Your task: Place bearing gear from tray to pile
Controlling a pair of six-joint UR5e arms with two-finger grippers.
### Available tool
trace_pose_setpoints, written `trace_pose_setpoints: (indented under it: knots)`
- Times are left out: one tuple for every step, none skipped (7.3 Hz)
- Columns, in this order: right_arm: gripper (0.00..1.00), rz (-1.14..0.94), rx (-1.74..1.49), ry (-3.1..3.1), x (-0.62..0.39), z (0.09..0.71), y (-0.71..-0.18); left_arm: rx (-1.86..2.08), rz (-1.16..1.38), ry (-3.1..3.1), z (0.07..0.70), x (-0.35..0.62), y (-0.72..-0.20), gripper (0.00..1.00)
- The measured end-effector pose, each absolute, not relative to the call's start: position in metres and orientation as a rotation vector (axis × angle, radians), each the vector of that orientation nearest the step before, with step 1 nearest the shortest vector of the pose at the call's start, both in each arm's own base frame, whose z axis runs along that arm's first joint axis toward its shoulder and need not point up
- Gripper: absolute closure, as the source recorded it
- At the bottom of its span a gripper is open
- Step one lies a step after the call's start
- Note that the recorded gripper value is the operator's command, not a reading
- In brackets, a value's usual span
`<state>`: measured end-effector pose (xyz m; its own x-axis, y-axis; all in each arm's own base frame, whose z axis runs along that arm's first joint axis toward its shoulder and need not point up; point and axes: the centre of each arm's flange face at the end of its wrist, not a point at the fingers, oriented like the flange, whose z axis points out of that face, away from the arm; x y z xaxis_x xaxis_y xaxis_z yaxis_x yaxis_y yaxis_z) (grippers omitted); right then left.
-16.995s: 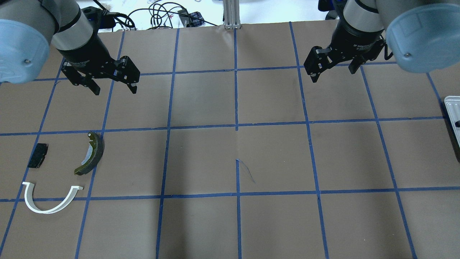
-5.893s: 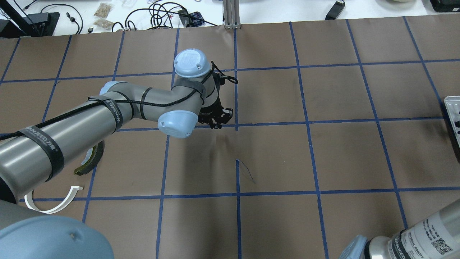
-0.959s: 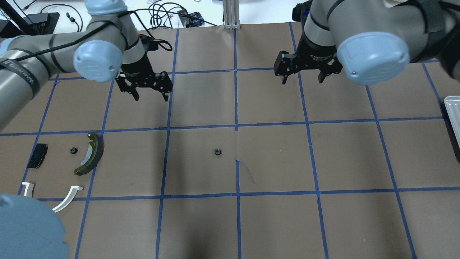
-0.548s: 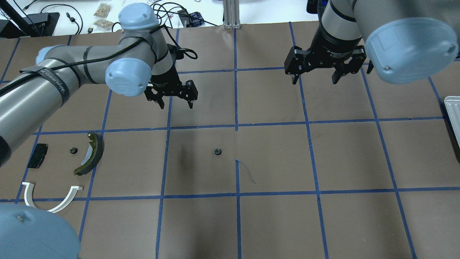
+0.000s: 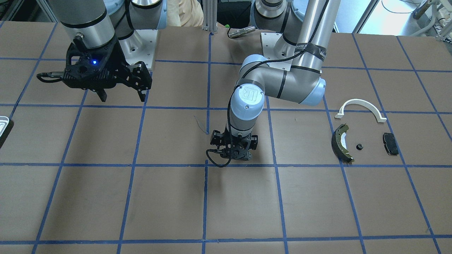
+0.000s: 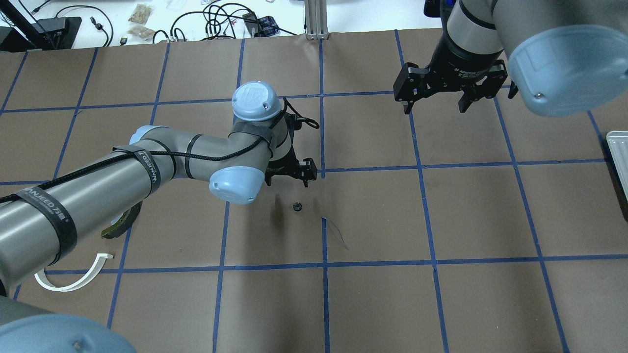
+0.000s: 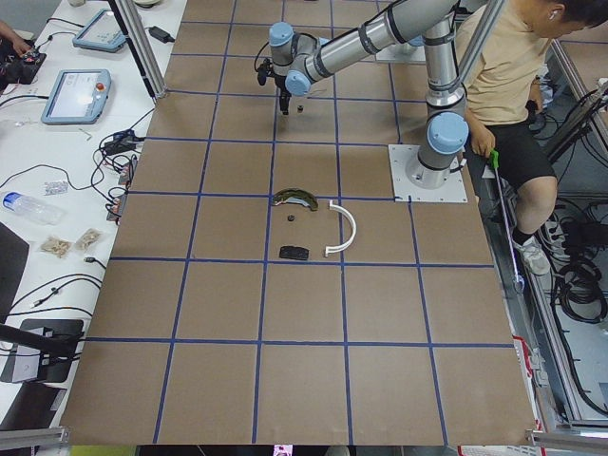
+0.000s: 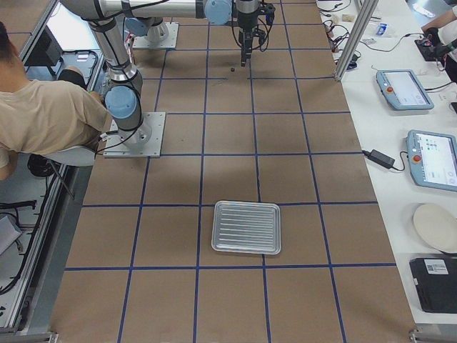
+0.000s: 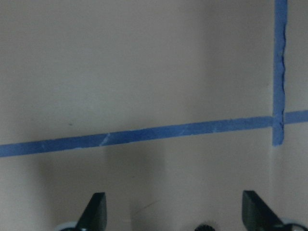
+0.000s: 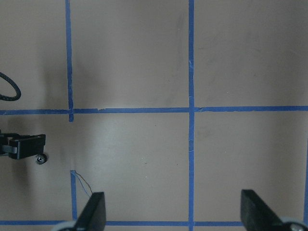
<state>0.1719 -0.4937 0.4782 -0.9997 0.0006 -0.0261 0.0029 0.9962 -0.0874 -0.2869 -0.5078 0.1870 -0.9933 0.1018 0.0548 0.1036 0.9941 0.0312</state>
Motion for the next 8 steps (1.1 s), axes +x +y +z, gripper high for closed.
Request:
trace_pose_setpoints:
  knots:
    - [0.00,-0.134,0.002,3.120,0.171,0.479,-0.494,-0.146,-0.054,-3.084,0.183,-0.290,-0.502,0.10]
    - [0.00,-0.131,0.002,3.129,0.170,0.478,-0.493,-0.135,-0.064,-3.087,0.179,-0.292,-0.497,0.21]
    - [0.00,-0.133,0.002,3.145,0.168,0.479,-0.493,-0.135,-0.073,-3.089,0.176,-0.293,-0.493,0.29]
    - [0.00,-0.142,0.004,3.166,0.166,0.481,-0.494,-0.134,-0.078,-3.090,0.175,-0.293,-0.492,0.40]
    - [0.00,-0.143,0.005,3.176,0.165,0.481,-0.494,-0.129,-0.081,-3.089,0.174,-0.293,-0.491,0.59]
    - [0.00,-0.138,0.004,3.180,0.165,0.480,-0.493,-0.124,-0.084,-3.088,0.173,-0.293,-0.491,0.70]
    - [0.00,-0.132,0.003,3.182,0.165,0.479,-0.492,-0.123,-0.086,-3.087,0.173,-0.294,-0.490,0.88]
    - [0.00,-0.130,0.003,3.183,0.165,0.479,-0.492,-0.123,-0.087,-3.086,0.172,-0.295,-0.489,1.00]
